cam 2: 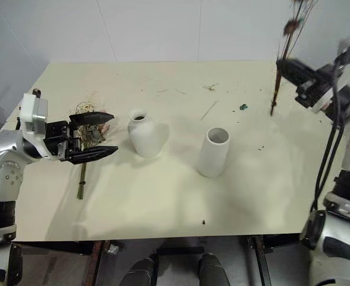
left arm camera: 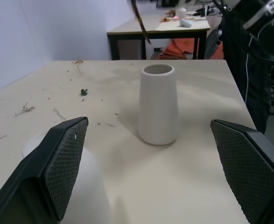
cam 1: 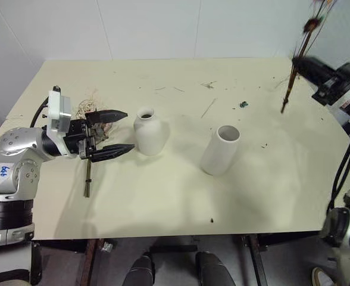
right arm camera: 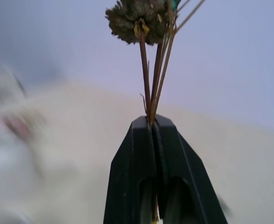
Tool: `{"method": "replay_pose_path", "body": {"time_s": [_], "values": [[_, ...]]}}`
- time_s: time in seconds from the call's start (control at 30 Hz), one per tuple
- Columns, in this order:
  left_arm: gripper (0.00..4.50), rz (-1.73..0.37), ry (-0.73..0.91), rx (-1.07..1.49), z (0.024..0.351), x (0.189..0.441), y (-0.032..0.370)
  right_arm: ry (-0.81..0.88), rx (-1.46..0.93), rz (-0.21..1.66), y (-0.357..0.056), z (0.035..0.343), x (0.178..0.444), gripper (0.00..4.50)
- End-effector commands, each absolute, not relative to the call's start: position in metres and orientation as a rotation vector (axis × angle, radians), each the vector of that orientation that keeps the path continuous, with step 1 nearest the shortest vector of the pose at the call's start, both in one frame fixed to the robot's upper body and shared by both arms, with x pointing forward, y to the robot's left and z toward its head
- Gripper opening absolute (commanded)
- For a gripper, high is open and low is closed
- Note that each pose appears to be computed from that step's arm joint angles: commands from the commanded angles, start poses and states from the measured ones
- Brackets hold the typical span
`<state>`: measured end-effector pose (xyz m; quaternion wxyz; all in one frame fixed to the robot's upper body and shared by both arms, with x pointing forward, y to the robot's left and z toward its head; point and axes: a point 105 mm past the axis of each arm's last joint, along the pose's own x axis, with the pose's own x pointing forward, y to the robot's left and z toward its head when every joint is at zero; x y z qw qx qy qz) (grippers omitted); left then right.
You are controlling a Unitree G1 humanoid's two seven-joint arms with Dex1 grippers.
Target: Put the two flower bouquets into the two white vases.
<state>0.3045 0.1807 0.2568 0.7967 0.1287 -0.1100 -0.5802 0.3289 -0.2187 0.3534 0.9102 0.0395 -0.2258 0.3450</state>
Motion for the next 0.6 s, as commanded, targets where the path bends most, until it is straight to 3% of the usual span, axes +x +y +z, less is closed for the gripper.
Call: {"method": "replay_pose_path", "body": {"time_s": [0.03, 0.17, 0.27, 0.43, 0.6], "values": [[4.50, -1.269, -0.277, 0.299, 0.263, 0.306, 0.173, -0.579, 0.157, 0.827, -0.190, 0.366, 0.294, 0.02], [4.50, -1.274, -0.282, 0.288, 0.264, 0.309, 0.170, -0.490, 0.169, 0.939, -0.156, 0.331, 0.283, 0.02], [4.50, -1.274, -0.289, 0.281, 0.264, 0.311, 0.167, -0.441, 0.134, 0.927, -0.146, 0.302, 0.289, 0.02], [4.50, -1.277, -0.313, 0.267, 0.268, 0.310, 0.161, -0.511, 0.110, 0.803, -0.154, 0.291, 0.312, 0.02], [4.50, -1.268, -0.325, 0.268, 0.272, 0.307, 0.161, -0.548, 0.147, 0.869, -0.150, 0.302, 0.304, 0.02]]}}
